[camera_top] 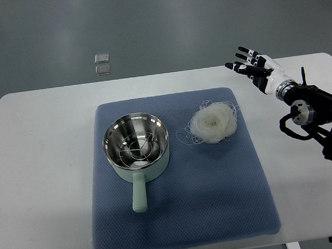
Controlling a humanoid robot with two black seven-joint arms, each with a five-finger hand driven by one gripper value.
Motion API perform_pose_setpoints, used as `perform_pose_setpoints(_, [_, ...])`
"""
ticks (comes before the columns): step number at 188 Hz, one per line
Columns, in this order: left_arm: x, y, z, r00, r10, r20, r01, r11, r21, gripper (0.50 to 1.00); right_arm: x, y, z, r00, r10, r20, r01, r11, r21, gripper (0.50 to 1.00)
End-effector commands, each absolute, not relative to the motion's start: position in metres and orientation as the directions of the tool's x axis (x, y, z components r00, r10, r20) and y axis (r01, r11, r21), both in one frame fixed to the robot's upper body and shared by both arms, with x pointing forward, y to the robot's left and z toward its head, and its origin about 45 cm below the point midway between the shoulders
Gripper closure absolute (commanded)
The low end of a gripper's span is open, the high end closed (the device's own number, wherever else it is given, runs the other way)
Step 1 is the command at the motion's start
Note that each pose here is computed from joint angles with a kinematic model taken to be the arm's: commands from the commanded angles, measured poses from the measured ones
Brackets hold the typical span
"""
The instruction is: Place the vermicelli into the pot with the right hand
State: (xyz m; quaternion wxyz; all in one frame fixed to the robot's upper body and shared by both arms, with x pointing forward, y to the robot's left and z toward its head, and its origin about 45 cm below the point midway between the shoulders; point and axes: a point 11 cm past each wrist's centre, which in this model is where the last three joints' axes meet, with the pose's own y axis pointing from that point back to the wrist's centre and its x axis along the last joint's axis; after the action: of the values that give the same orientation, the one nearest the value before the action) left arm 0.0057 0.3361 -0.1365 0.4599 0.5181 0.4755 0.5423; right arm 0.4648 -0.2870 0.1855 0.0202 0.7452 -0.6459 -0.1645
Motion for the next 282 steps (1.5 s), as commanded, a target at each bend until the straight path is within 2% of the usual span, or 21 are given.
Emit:
perform_pose_setpoints(1, [0.006, 0.336, -0.137, -0.04, 0.991, 0.125, -0.006, -0.125, 0.992, 0.5, 0.466, -0.286, 0.188, 0.115, -0.97, -0.215, -0.957, -0.166, 0.238, 0.576])
perform_pose_setpoints(31, [0.006, 0.336, -0.137, -0.038, 0.991, 0.125, -0.006, -0.125, 0.992, 0.5, 0.469, -0.279, 0.194, 0.167, -0.969, -0.182, -0.953, -0.206, 0.223, 0.579])
perform_pose_setpoints(45, [0.005, 0.336, -0.137, -0.035, 0.992, 0.125, -0.006, -0.125, 0.992, 0.5, 0.468, -0.27, 0.199, 0.269, -0.957, -0.113, -0.937, -0.287, 0.197, 0.579])
perform_pose_setpoints(64, [0.005, 0.336, -0.137, -0.035, 0.992, 0.125, -0.006, -0.125, 0.992, 0.5, 0.465, -0.26, 0.215, 0.434, -0.897, 0.083, -0.895, -0.42, 0.15, 0.579])
perform_pose_setpoints(92, [0.005, 0.336, -0.137, -0.037, 0.991, 0.126, -0.005, -0.127, 0.992, 0.5, 0.455, -0.239, 0.232, 0.631, -0.681, 0.371, -0.769, -0.612, 0.186, 0.579])
perform_pose_setpoints(104, [0.005, 0.336, -0.136, -0.035, 0.991, 0.128, -0.005, -0.128, 0.992, 0.5, 0.451, -0.236, 0.236, 0.673, -0.597, 0.437, -0.723, -0.655, 0.217, 0.579])
perform_pose_setpoints(124, [0.005, 0.336, -0.136, -0.037, 0.991, 0.128, -0.005, -0.128, 0.992, 0.5, 0.442, -0.224, 0.237, 0.74, -0.391, 0.547, -0.621, -0.709, 0.333, 0.579])
perform_pose_setpoints(153, [0.006, 0.337, -0.136, -0.032, 0.991, 0.13, -0.006, -0.13, 0.992, 0.5, 0.438, -0.214, 0.232, 0.763, -0.112, 0.637, -0.515, -0.701, 0.494, 0.579])
perform_pose_setpoints(169, [0.006, 0.337, -0.136, -0.032, 0.991, 0.13, -0.006, -0.13, 0.992, 0.5, 0.437, -0.211, 0.23, 0.757, -0.007, 0.654, -0.485, -0.676, 0.555, 0.579])
perform_pose_setpoints(217, [0.007, 0.336, -0.136, -0.035, 0.991, 0.128, -0.008, -0.128, 0.992, 0.5, 0.435, -0.198, 0.219, 0.737, 0.133, 0.663, -0.447, -0.64, 0.625, 0.579])
perform_pose_setpoints(247, [0.007, 0.336, -0.136, -0.035, 0.991, 0.126, -0.009, -0.127, 0.992, 0.5, 0.429, -0.195, 0.198, 0.687, 0.284, 0.669, -0.425, -0.59, 0.687, 0.579])
perform_pose_setpoints(282, [0.007, 0.336, -0.136, -0.038, 0.991, 0.128, -0.009, -0.128, 0.992, 0.5, 0.437, -0.204, 0.197, 0.664, 0.323, 0.674, -0.452, -0.545, 0.706, 0.579])
